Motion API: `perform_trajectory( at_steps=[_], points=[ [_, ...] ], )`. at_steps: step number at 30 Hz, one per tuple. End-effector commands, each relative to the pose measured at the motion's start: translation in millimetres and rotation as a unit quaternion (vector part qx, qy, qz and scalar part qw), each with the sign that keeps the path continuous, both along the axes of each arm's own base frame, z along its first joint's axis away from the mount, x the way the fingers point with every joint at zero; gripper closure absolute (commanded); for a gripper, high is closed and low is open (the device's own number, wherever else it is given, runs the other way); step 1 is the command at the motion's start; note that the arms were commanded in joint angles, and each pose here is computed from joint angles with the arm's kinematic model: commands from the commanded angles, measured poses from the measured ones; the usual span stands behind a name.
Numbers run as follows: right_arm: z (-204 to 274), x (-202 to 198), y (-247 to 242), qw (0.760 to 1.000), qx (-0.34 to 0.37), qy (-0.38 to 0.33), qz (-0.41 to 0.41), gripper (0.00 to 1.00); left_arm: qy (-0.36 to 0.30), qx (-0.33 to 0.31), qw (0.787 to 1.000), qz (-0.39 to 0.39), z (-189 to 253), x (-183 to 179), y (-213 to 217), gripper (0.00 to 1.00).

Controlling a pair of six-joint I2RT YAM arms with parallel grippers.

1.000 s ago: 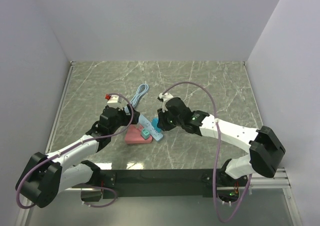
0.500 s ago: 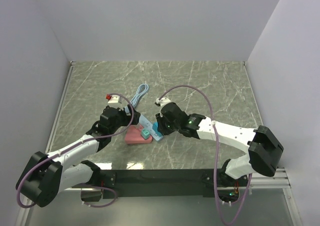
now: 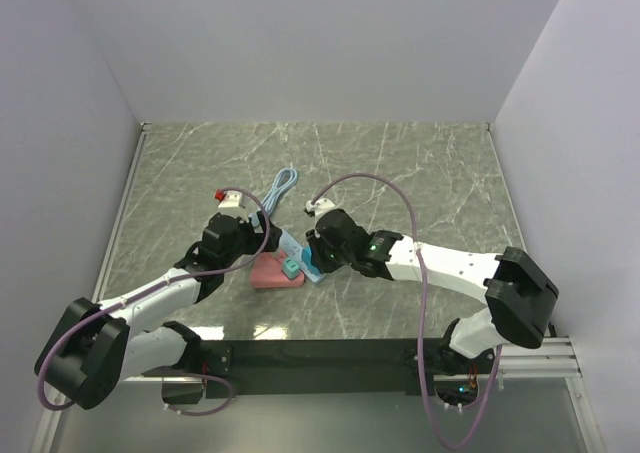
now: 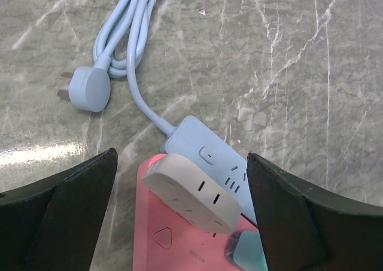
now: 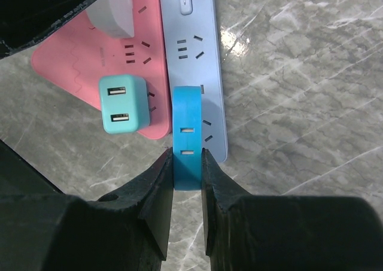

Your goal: Insert the plug

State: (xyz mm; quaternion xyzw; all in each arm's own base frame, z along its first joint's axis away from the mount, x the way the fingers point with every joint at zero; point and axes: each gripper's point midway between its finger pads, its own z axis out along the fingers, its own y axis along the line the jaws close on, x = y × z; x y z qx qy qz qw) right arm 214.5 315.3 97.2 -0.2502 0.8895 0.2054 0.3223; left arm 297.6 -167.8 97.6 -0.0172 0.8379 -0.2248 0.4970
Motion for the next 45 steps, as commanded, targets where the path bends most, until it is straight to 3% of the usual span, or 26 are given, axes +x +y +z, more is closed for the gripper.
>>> perform_trajectory(
  at_steps=[1,17,28,45],
  points=[
    [2.8,5.1,8.1,1.000,0.009,-0.020,0.001,1.00,-0.014,-0.008,1.000,-0.006,9.8,4.0,-4.1,0.05],
    [-13.4,-17.1,3.0,0.999,-0.043,-0.022,0.023,1.00,-0.013,-0.007,1.000,0.000,8.7,5.7,-2.7,0.05],
    [-43.2,-31.1,-14.5,0.993,-0.118,-0.003,0.016,1.00,-0.013,-0.007,1.000,0.001,9.2,4.4,-1.7,0.05],
    [-81.2,-43.1,-17.7,0.988,-0.145,0.040,0.026,1.00,-0.028,-0.008,0.999,0.026,15.1,4.1,8.0,0.02]
  ],
)
